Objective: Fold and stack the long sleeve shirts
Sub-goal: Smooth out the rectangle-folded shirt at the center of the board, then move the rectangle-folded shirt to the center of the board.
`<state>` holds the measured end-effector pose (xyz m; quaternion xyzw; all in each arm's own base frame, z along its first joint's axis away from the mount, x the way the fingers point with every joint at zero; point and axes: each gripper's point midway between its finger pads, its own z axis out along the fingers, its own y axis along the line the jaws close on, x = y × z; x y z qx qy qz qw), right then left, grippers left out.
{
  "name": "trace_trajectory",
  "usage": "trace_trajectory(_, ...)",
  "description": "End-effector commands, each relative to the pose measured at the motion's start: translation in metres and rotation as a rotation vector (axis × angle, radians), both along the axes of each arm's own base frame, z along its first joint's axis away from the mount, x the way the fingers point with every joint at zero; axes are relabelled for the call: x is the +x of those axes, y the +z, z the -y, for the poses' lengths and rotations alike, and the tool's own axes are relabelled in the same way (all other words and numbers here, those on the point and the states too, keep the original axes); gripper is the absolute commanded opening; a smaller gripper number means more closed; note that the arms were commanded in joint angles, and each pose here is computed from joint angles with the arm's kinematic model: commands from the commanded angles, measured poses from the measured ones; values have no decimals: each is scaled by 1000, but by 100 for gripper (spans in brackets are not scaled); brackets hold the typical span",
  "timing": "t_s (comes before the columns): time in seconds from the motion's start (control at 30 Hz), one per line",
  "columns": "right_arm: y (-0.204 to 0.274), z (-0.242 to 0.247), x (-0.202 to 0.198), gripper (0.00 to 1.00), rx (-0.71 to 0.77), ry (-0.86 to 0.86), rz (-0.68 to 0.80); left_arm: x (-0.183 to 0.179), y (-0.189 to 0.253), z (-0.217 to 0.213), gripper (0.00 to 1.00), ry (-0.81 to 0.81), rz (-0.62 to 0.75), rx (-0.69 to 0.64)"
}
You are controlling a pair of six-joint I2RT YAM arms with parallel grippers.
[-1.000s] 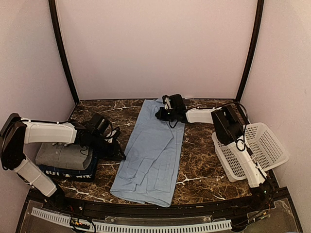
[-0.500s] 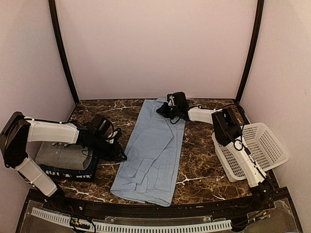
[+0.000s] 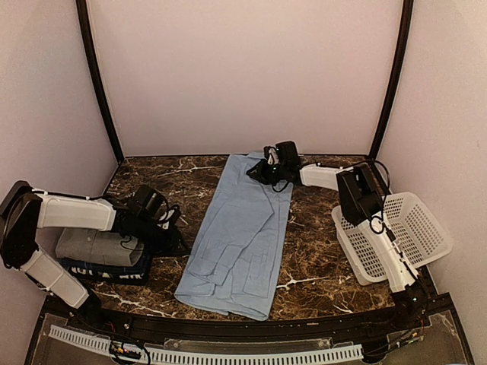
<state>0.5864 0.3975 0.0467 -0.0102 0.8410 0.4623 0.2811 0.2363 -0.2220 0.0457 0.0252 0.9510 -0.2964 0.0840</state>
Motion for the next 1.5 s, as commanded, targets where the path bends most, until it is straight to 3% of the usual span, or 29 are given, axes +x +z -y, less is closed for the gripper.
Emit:
trace_trajectory(0.0, 67, 0, -13, 19, -29, 51, 122, -6, 0, 1, 24, -6, 8, -35)
trace_trajectory(0.43, 78, 5, -114, 18, -205, 127, 122, -25, -12, 6, 25, -14, -36, -62)
trace_trajectory(0.73, 36, 25, -187, 14, -308, 165, 43, -49, -22, 23, 21, -34, -73, -70)
trace_trajectory(0.9, 9, 38, -185, 13, -377, 140, 14, -57, -21, 37, 20, -36, -80, -90)
trace_trajectory(1.13, -21, 48, -150, 12, -397, 101, -29, -52, -14, 43, 19, -25, -62, -88)
trace_trajectory(1.47, -17, 43, -109, 12, -420, 89, 0, -53, -4, 33, 22, -7, -28, -61)
